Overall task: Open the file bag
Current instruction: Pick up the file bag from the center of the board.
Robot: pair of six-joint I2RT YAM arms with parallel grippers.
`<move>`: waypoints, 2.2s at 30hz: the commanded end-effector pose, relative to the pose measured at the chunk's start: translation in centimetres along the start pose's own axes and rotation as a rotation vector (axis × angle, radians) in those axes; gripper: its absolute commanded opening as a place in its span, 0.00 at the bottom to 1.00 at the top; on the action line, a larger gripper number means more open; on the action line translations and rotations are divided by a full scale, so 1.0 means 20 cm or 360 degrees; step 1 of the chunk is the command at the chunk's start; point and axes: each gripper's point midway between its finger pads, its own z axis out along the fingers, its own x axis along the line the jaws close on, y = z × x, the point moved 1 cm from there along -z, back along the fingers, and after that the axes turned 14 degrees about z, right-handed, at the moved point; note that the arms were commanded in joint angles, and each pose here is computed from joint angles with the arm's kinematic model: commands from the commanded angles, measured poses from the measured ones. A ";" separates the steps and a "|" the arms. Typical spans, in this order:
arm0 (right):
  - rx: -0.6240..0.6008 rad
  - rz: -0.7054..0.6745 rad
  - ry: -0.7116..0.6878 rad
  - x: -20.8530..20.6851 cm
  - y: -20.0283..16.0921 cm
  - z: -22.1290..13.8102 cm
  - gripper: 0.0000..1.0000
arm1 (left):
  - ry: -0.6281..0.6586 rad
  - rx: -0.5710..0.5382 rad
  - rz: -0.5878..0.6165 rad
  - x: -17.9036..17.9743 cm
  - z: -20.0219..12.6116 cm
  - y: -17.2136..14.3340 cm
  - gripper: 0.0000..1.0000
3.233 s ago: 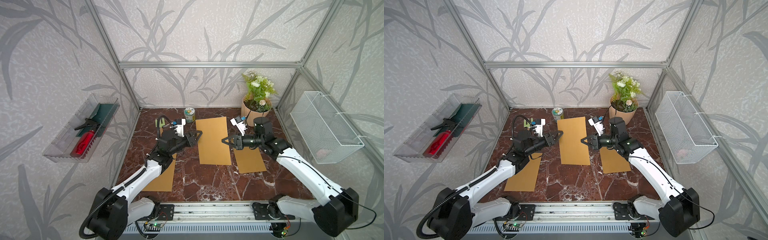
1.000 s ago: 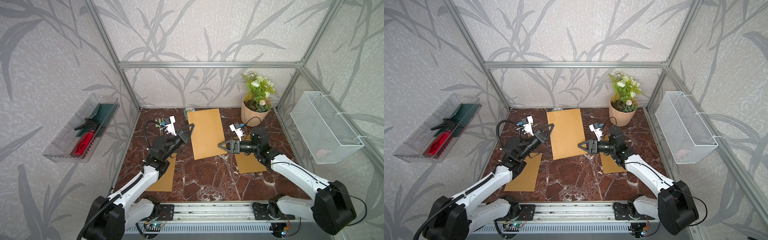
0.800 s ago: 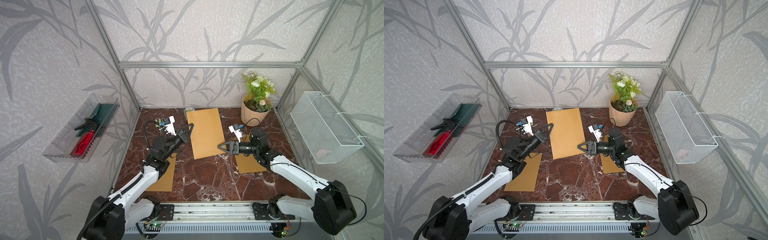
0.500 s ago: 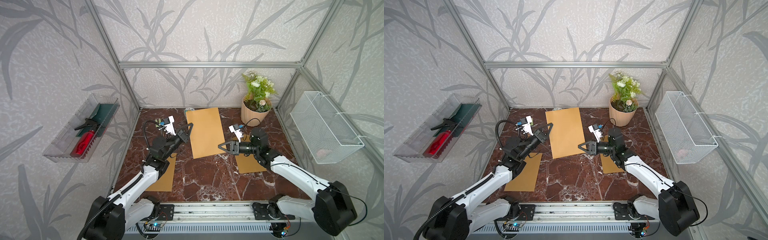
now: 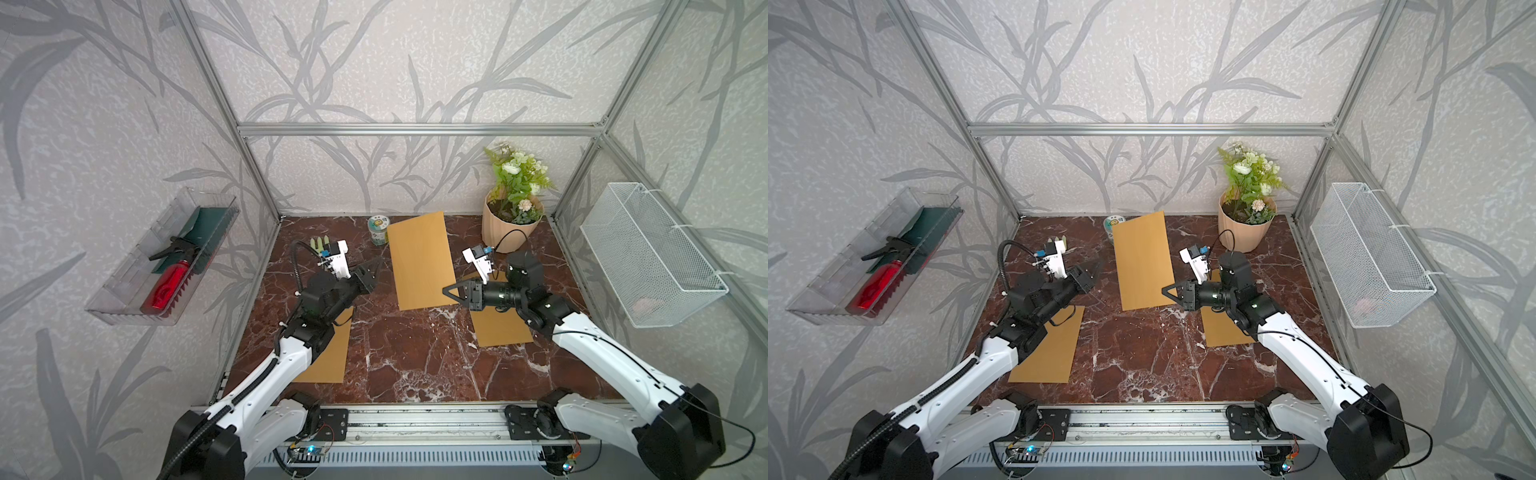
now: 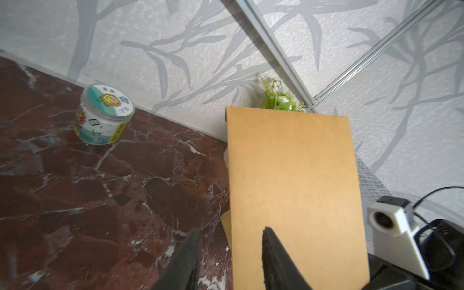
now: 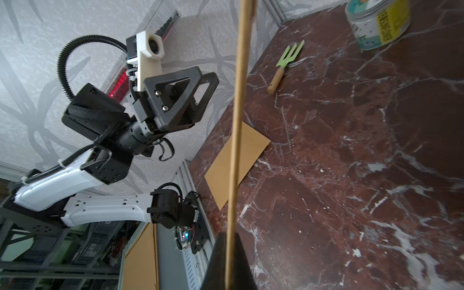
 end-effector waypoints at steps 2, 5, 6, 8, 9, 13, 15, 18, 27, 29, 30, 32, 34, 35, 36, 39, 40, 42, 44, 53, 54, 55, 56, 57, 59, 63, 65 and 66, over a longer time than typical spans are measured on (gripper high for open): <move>-0.0025 -0.0108 -0.0246 -0.03 0.00 -0.07 0.01 | 0.0209 0.0090 0.0137 0.07 -0.06 0.03 0.42; -0.0019 -0.0145 -0.0356 -0.05 -0.01 -0.08 0.00 | 0.0258 0.0170 0.0164 0.07 -0.06 0.04 0.42; -0.0016 -0.0158 -0.0393 -0.06 -0.02 -0.08 0.00 | 0.0266 0.0203 0.0171 0.06 -0.06 0.04 0.43; -0.0011 -0.0180 -0.0460 -0.08 -0.03 -0.07 0.00 | 0.0270 0.0246 0.0187 0.05 -0.05 0.06 0.44; -0.0012 -0.0190 -0.0490 -0.08 -0.04 -0.06 0.01 | 0.0275 0.0258 0.0194 0.04 -0.05 0.07 0.44; -0.0031 -0.0214 -0.0597 -0.12 -0.06 -0.04 0.00 | 0.0288 0.0268 0.0229 0.00 -0.02 0.12 0.45; -0.0031 -0.0223 -0.0618 -0.13 -0.08 -0.02 0.00 | 0.0290 0.0280 0.0263 -0.04 -0.01 0.16 0.46; -0.0015 -0.0243 -0.0664 -0.15 -0.10 0.02 0.00 | 0.0302 0.0314 0.0347 -0.11 0.03 0.20 0.46; -0.0006 -0.0332 -0.0783 -0.15 -0.10 0.09 0.00 | 0.0367 0.0461 0.0520 -0.28 0.16 0.19 0.47; -0.0015 -0.0357 -0.0820 -0.14 -0.09 0.10 0.00 | 0.0377 0.0471 0.0523 -0.31 0.17 0.19 0.47; -0.0016 -0.0369 -0.0838 -0.14 -0.09 0.10 0.00 | 0.0379 0.0477 0.0522 -0.32 0.18 0.19 0.47; -0.0016 -0.0392 -0.0866 -0.14 -0.08 0.11 0.00 | 0.0385 0.0487 0.0521 -0.34 0.19 0.20 0.47; -0.0013 -0.0421 -0.0895 -0.13 -0.08 0.12 0.00 | 0.0386 0.0503 0.0516 -0.36 0.20 0.19 0.47; -0.0010 -0.0432 -0.0910 -0.13 -0.08 0.13 0.00 | 0.0389 0.0509 0.0512 -0.37 0.21 0.19 0.47; -0.0007 -0.0446 -0.0923 -0.12 -0.08 0.14 0.00 | 0.0388 0.0514 0.0507 -0.38 0.21 0.19 0.47; -0.0001 -0.0473 -0.0953 -0.12 -0.08 0.16 0.00 | 0.0369 0.0500 0.0468 -0.41 0.22 0.19 0.47; 0.0005 -0.0475 -0.0956 -0.12 -0.08 0.17 0.00 | 0.0362 0.0491 0.0454 -0.42 0.23 0.20 0.47; 0.0010 -0.0484 -0.0973 -0.13 -0.09 0.19 0.00 | 0.0349 0.0470 0.0435 -0.44 0.22 0.21 0.47; 0.0019 -0.0492 -0.0991 -0.13 -0.09 0.20 0.00 | 0.0338 0.0460 0.0431 -0.46 0.22 0.22 0.47; 0.0012 -0.0525 -0.1035 -0.12 -0.09 0.22 0.00 | 0.0355 0.0489 0.0427 -0.48 0.27 0.20 0.47; 0.0012 -0.0530 -0.1045 -0.12 -0.09 0.22 0.00 | 0.0356 0.0492 0.0428 -0.48 0.27 0.20 0.47; 0.0012 -0.0535 -0.1059 -0.12 -0.09 0.22 0.00 | 0.0363 0.0497 0.0426 -0.48 0.28 0.19 0.47; 0.0016 -0.0540 -0.1072 -0.12 -0.09 0.22 0.00 | 0.0368 0.0503 0.0427 -0.48 0.28 0.19 0.47; 0.0020 -0.0556 -0.1083 -0.12 -0.09 0.22 0.00 | 0.0377 0.0509 0.0429 -0.47 0.29 0.18 0.47; 0.0026 -0.0580 -0.1094 -0.12 -0.09 0.22 0.00 | 0.0388 0.0521 0.0428 -0.47 0.31 0.17 0.47; 0.0027 -0.0617 -0.1122 -0.10 -0.10 0.23 0.00 | 0.0421 0.0530 0.0440 -0.46 0.33 0.17 0.47; 0.0027 -0.0638 -0.1142 -0.10 -0.10 0.23 0.00 | 0.0438 0.0544 0.0446 -0.45 0.34 0.16 0.47; 0.0025 -0.0649 -0.1153 -0.10 -0.10 0.23 0.00 | 0.0444 0.0551 0.0449 -0.45 0.35 0.15 0.47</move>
